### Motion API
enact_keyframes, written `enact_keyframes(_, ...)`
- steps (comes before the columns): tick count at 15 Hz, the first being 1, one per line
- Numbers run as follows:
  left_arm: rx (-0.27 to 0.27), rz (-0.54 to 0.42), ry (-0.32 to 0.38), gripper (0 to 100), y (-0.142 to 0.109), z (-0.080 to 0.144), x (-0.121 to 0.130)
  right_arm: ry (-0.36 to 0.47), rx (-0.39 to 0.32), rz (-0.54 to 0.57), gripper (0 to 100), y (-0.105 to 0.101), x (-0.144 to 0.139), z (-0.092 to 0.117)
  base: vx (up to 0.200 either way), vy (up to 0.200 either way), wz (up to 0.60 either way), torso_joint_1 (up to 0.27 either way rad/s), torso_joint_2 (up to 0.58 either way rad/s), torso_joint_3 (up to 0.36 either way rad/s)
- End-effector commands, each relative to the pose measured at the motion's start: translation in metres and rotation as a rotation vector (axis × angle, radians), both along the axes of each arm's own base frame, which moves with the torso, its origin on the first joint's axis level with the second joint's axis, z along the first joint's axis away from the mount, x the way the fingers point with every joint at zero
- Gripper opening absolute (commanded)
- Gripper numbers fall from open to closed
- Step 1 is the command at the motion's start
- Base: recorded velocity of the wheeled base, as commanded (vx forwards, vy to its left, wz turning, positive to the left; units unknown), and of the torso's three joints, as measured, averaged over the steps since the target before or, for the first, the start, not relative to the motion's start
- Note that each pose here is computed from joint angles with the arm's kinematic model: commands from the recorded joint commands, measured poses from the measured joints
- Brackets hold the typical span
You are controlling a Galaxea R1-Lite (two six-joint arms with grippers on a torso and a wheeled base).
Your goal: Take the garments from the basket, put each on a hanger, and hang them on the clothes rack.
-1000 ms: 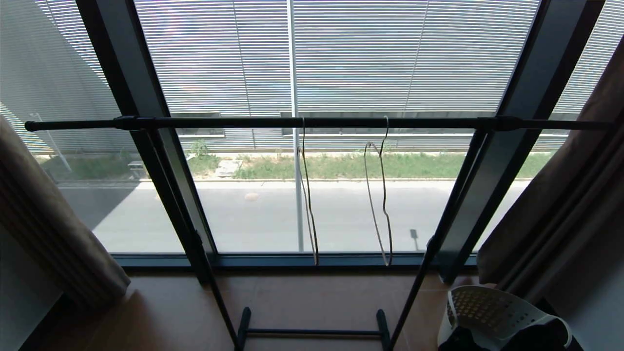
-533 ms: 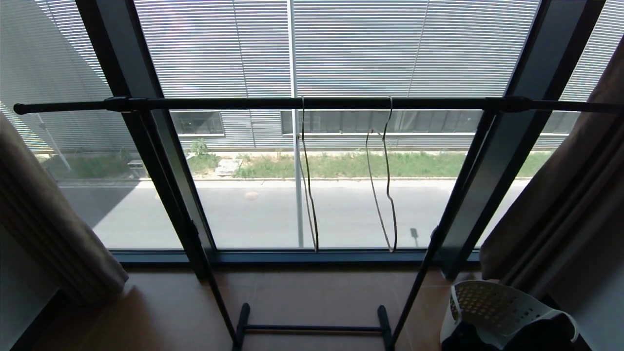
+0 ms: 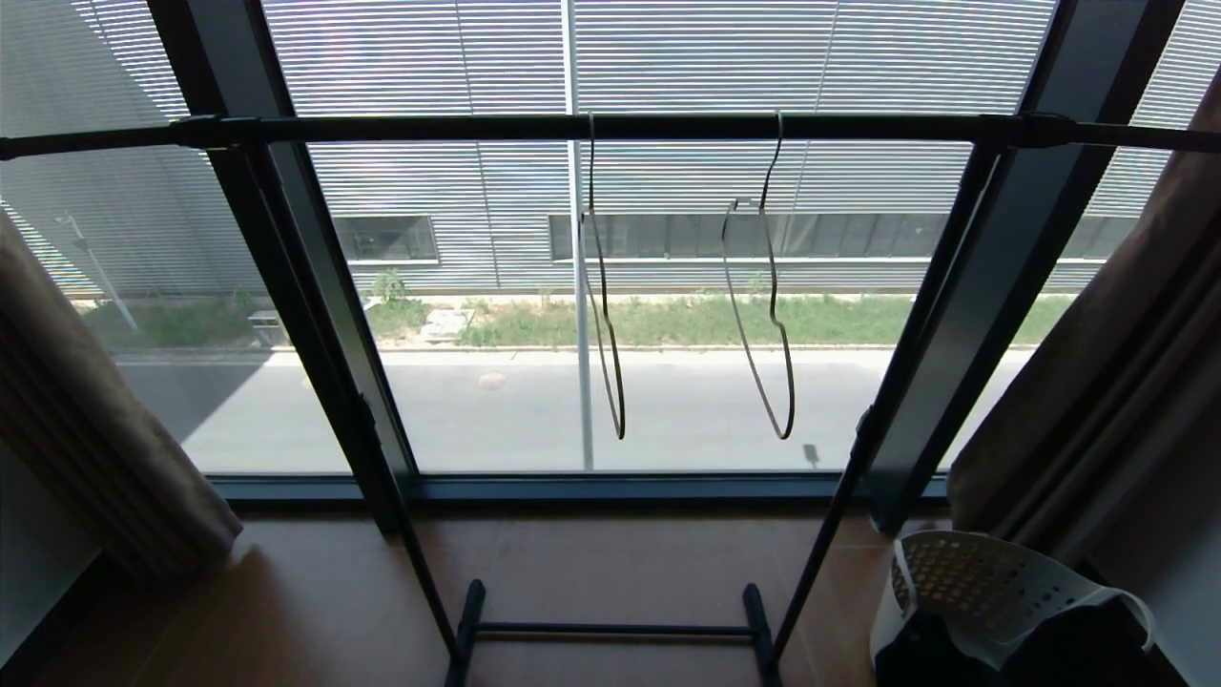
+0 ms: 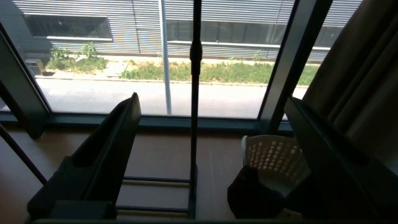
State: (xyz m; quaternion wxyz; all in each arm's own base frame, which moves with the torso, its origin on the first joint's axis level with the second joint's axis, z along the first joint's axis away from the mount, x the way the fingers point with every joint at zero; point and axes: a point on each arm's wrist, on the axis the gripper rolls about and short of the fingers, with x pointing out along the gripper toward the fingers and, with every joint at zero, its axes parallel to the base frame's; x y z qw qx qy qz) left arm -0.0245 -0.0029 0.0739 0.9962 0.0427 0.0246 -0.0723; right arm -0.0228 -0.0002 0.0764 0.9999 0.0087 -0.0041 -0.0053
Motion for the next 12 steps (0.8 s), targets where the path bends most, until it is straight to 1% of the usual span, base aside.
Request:
enact_keyframes(1,0.0,0.001,0.001,100,0.0,0.0001,0.0,-0.001,0.001,0.001,100,0.0,0.0,0.0001,0.0,0.0,0.0,-0.183,0.56,0.364)
enact_keyframes(6,0.001,0.0,0.001,100,0.0,0.0001,0.0,-0.001,0.001,0.0,100,-0.0001,0.0,0.0001,0.0,0.0,0.0,-0.166,0.53,0.355)
enact_keyframes(12,0.003,-0.002,0.002,100,0.0,0.0001,0.0001,-0.001,0.001,-0.002,100,0.0,0.0,0.0001,0.0,0.0,0.0,-0.115,0.49,0.363)
